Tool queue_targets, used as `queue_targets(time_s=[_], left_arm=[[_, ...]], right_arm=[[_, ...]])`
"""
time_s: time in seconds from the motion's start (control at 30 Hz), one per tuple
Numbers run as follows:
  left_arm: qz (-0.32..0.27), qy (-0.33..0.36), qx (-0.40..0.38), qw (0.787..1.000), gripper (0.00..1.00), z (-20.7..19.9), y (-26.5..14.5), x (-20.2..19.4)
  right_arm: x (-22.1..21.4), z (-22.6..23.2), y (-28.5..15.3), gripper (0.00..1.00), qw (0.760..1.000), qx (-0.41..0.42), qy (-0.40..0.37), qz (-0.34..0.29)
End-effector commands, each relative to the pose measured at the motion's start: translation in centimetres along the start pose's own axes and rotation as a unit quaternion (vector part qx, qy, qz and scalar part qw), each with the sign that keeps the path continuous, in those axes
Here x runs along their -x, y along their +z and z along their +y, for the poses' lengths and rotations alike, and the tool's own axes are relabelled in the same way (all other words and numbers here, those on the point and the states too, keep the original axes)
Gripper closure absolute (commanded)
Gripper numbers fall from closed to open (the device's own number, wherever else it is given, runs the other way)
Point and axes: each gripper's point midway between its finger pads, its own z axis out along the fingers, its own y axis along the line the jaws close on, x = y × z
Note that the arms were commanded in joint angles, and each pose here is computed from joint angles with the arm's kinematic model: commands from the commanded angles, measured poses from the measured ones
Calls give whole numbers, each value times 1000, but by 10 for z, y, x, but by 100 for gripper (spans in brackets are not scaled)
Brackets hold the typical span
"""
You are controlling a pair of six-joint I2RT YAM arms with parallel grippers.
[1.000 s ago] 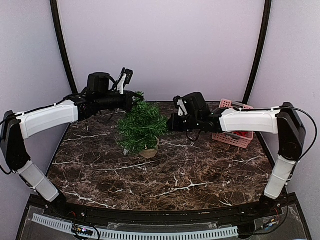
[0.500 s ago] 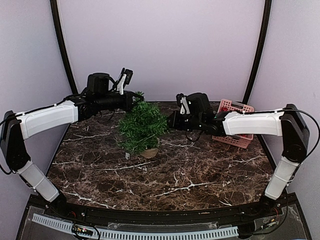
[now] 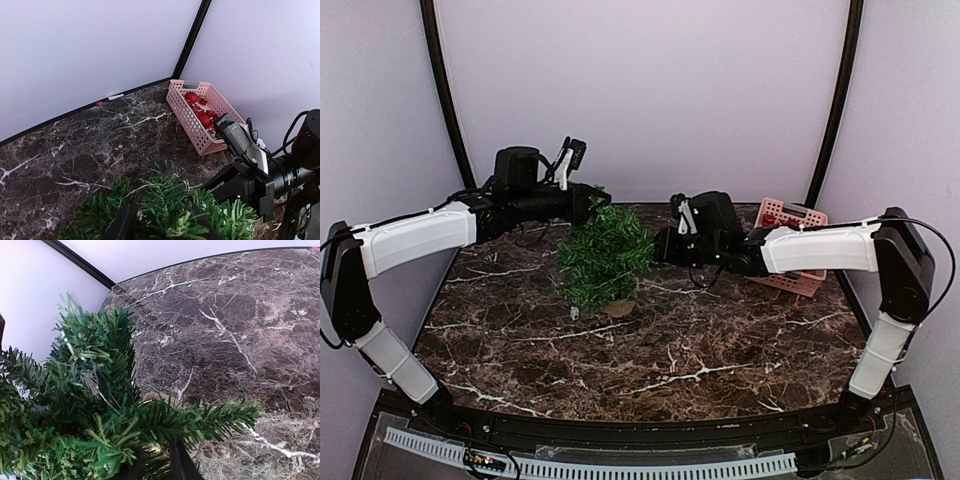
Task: Decorate the small christmas tree
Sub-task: Wrap the light string in the gap of the branches.
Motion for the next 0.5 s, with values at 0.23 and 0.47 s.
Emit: queue_targets(time_s=[0.23,0.47], left_arm=[[-27,16,24,999,31,1,-28,15],[-46,20,43,998,12,4,-45,22]], right_arm=[[30,7,-50,52,998,-19,-15,-64],[39,7,-66,35,996,-29,-17,-88]])
